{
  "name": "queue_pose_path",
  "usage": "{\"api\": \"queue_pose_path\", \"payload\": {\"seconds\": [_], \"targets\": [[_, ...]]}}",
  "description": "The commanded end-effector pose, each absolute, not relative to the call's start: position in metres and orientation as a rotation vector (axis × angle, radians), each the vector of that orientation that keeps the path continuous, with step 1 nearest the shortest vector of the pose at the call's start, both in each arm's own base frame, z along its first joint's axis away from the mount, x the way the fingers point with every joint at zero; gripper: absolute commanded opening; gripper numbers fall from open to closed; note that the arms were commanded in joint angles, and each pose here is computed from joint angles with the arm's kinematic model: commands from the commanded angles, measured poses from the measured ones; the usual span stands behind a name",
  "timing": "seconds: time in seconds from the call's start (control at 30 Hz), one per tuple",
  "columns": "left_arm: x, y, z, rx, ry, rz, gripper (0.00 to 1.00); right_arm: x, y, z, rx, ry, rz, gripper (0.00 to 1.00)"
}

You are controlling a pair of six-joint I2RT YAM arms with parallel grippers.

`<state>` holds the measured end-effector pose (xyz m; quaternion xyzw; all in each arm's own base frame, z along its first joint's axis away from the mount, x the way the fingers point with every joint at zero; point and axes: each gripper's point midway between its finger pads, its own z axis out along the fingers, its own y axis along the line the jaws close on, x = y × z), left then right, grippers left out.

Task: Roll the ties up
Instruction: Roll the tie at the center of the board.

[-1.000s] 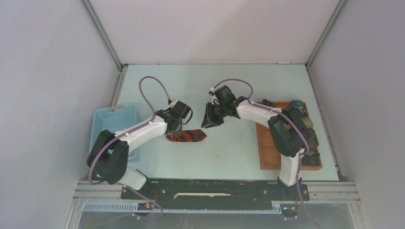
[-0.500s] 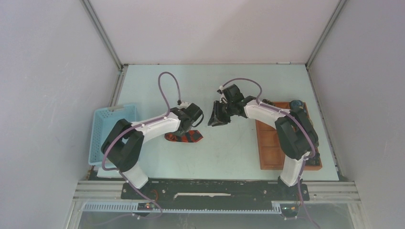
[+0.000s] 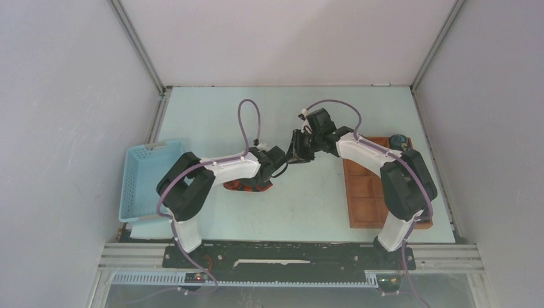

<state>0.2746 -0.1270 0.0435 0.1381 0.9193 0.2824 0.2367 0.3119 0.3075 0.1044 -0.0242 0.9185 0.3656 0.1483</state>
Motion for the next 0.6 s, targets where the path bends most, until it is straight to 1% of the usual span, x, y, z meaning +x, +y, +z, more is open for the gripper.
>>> {"api": "queue_pose_path", "payload": {"seconds": [0.0, 0.07, 0.3, 0.57], "targets": [[0.278, -0.147, 0.038, 0.334, 2.528, 0.707, 0.52, 0.314, 0.304, 0.130, -0.100, 2.568, 1.062, 0.31], [0.276, -0.151, 0.036, 0.332, 2.539, 0.687, 0.55, 0.313, 0.303, 0.131, -0.100, 2.566, 1.062, 0.31], [0.273, -0.163, 0.043, 0.319, 2.561, 0.591, 0.61, 0.314, 0.303, 0.136, -0.094, 2.553, 1.071, 0.30], [0.275, -0.177, 0.073, 0.277, 2.536, 0.427, 0.73, 0.315, 0.305, 0.140, -0.085, 2.542, 1.084, 0.31]]}}
